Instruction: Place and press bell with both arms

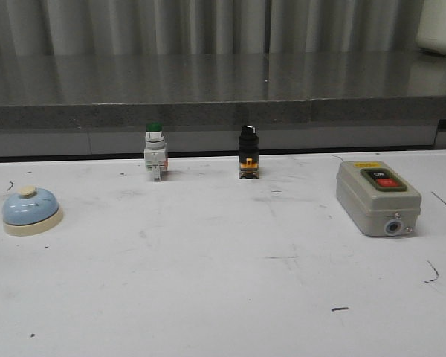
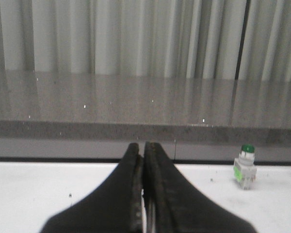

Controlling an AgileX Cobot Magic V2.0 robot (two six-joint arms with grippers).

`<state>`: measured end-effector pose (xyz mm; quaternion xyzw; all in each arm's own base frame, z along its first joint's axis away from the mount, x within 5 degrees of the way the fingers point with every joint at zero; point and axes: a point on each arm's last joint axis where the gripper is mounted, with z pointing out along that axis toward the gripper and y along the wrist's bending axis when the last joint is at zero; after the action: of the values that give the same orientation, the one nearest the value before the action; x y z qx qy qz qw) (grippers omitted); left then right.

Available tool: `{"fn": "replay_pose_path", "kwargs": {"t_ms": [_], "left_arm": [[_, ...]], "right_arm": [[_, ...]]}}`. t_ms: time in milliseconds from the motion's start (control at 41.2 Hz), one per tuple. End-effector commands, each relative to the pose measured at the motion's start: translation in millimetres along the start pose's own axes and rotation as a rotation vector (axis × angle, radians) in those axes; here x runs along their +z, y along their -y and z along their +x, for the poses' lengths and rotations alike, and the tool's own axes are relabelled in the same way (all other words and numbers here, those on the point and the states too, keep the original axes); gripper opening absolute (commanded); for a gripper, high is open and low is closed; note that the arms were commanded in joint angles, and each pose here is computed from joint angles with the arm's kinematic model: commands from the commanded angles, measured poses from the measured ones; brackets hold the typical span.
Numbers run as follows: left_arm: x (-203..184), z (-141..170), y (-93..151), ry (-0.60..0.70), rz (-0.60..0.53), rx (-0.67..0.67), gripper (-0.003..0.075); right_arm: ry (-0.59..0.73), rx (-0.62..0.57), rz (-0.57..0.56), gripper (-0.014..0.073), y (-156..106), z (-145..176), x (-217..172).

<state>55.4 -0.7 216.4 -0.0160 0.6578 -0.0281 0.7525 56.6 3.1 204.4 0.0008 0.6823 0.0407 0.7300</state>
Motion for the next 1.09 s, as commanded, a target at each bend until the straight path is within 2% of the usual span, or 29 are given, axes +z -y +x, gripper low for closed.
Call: {"fn": "replay_pose_path", "kwargs": {"t_ms": [0, 194, 364, 462, 607, 802, 1069], "left_arm": [[-3, -12, 1, 0.174, 0.011, -0.004, -0.002], [-8, -55, 3, 0.254, 0.017, -0.059, -0.002], [-16, -108, 7, 0.249, 0.025, -0.058, -0.002], [-17, -134, 9, 0.203, 0.027, -0.058, -0.002], [-8, -161, 12, 0.057, 0.024, -0.055, -0.002], [13, -172, 13, -0.09, 0.02, -0.065, -0.002], [46, -147, 12, -0.332, 0.004, -0.069, -0.002]], "right_arm": [[0.155, -0.006, -0.002, -0.0068, -1, -20, -3], [0.2, -0.007, -0.007, -0.0068, -3, -57, -11], [0.174, -0.033, -0.007, -0.0068, -6, -102, -18], [0.135, -0.049, -0.007, -0.0068, -8, -127, -18], [0.054, -0.051, -0.007, -0.0068, -10, -158, -9], [-0.131, -0.051, -0.004, -0.0068, -11, -173, 15], [-0.396, -0.049, 0.001, -0.0068, -9, -150, 54]]}}
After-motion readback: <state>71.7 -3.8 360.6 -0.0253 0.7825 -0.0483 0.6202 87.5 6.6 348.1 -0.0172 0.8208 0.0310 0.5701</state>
